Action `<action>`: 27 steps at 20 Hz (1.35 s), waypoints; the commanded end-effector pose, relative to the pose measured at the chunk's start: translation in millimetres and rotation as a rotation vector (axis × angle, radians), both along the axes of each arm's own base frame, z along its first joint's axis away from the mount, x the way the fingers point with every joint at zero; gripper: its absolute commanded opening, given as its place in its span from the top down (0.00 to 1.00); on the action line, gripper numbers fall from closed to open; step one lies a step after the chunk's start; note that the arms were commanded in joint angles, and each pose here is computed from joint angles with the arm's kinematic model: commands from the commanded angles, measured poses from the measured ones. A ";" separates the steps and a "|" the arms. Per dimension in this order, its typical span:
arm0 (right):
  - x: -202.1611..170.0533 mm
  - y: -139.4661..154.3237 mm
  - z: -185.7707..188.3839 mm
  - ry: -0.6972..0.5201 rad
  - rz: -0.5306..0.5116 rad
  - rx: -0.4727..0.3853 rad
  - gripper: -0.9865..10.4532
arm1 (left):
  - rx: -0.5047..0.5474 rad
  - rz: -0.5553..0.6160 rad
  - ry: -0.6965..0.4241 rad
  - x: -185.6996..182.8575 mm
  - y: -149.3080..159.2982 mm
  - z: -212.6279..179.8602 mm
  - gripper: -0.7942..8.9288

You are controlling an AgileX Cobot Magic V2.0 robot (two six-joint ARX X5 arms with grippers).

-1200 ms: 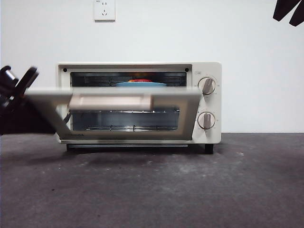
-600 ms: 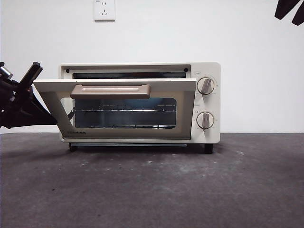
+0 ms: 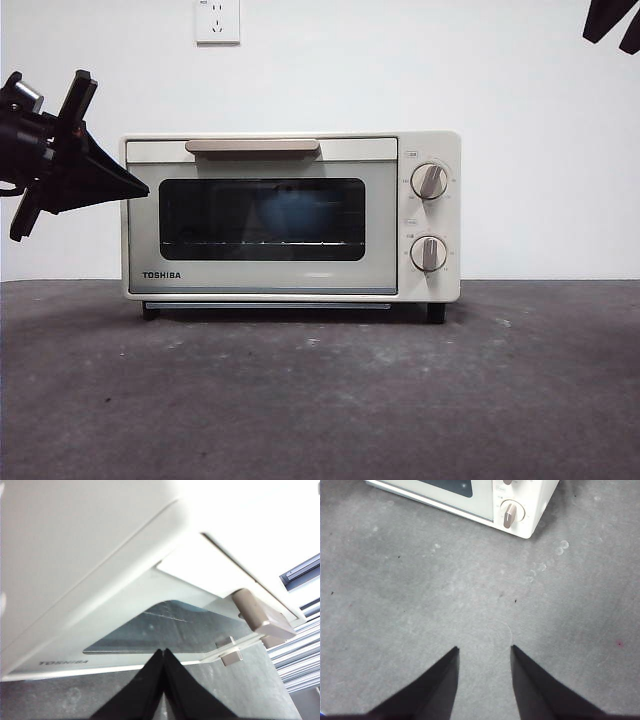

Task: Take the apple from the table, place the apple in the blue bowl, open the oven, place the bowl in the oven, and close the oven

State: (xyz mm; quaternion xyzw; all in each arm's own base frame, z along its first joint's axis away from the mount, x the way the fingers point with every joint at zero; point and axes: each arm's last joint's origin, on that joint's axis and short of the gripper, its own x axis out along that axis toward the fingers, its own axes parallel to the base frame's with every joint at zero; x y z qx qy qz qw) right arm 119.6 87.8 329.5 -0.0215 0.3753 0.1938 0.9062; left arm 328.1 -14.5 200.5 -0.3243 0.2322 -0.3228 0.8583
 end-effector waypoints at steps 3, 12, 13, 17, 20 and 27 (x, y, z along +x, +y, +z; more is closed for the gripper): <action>0.3 1.6 1.4 -0.003 0.001 0.005 0.77 | -0.011 -0.021 -0.017 -2.3 -0.5 8.8 0.91; 5.9 7.5 9.8 -0.097 0.053 0.077 0.77 | 0.240 0.001 -0.125 -74.2 -17.6 79.1 0.91; 7.2 8.9 10.7 -0.118 0.073 0.088 0.77 | 0.298 0.016 -0.128 -88.9 -21.0 86.0 0.91; 11.9 16.3 2.7 -0.134 0.156 0.165 0.79 | 0.436 0.048 -0.130 -138.7 -30.0 103.9 0.91; 16.7 23.9 -17.6 -0.137 0.242 0.240 0.90 | 0.493 0.063 -0.129 -168.3 -31.5 110.5 0.91; 22.8 29.8 -34.7 -0.206 0.278 0.295 0.91 | 0.508 0.058 -0.100 -196.8 -27.3 112.9 0.91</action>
